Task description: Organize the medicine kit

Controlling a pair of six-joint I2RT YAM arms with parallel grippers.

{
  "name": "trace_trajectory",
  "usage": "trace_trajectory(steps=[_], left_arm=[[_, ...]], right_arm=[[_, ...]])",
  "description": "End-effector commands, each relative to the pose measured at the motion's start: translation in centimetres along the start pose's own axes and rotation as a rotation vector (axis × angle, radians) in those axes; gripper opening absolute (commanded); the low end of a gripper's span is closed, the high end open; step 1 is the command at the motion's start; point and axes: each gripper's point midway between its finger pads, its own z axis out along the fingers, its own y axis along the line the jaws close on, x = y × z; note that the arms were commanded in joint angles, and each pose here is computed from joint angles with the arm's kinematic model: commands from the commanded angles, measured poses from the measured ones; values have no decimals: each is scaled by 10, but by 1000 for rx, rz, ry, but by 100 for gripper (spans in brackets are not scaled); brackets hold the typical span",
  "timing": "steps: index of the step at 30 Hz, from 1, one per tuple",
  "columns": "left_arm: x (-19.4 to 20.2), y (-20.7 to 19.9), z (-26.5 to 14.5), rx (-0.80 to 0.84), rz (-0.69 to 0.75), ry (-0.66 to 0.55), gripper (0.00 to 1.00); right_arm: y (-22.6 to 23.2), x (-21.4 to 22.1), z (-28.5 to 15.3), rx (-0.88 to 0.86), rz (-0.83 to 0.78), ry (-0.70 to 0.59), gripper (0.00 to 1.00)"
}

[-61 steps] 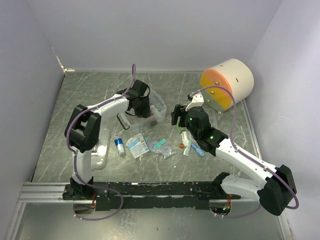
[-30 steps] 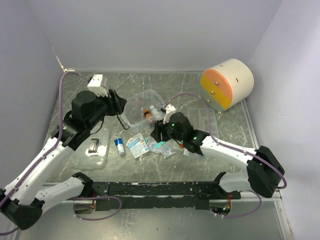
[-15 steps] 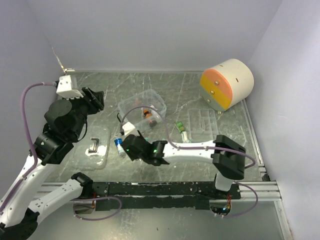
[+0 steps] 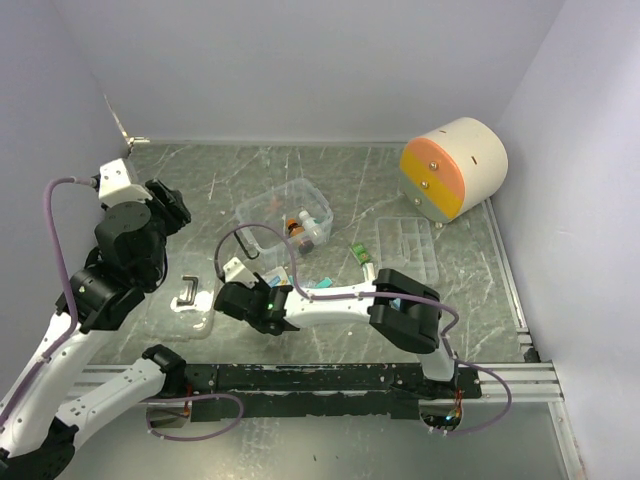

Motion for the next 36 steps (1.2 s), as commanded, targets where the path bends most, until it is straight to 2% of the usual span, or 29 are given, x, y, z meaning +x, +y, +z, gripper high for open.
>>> trace_trajectory(steps=[1, 6, 11, 20, 25, 31, 36], left_arm=[[-5, 9, -2, -45, -17, -24, 64], [-6, 17, -3, -83, -18, -31, 64], [-2, 15, -2, -73, -28, -27, 64], [7, 10, 4, -74, -5, 5, 64], [12, 11, 6, -86, 0, 18, 64], [15, 7, 8, -76, -2, 29, 64], [20, 0, 12, -58, -1, 48, 64]], right_arm=[[0, 4, 10, 50, -23, 27, 39], [6, 8, 22, 44, -47, 35, 37], [4, 14, 29, 39, -49, 48, 30], [10, 3, 17, -69, -30, 20, 0], [8, -26, -15, -253, 45, -37, 0], [-7, -54, -66, -597, 172, -143, 0], [-25, -71, -106, -808, 278, -245, 0]])
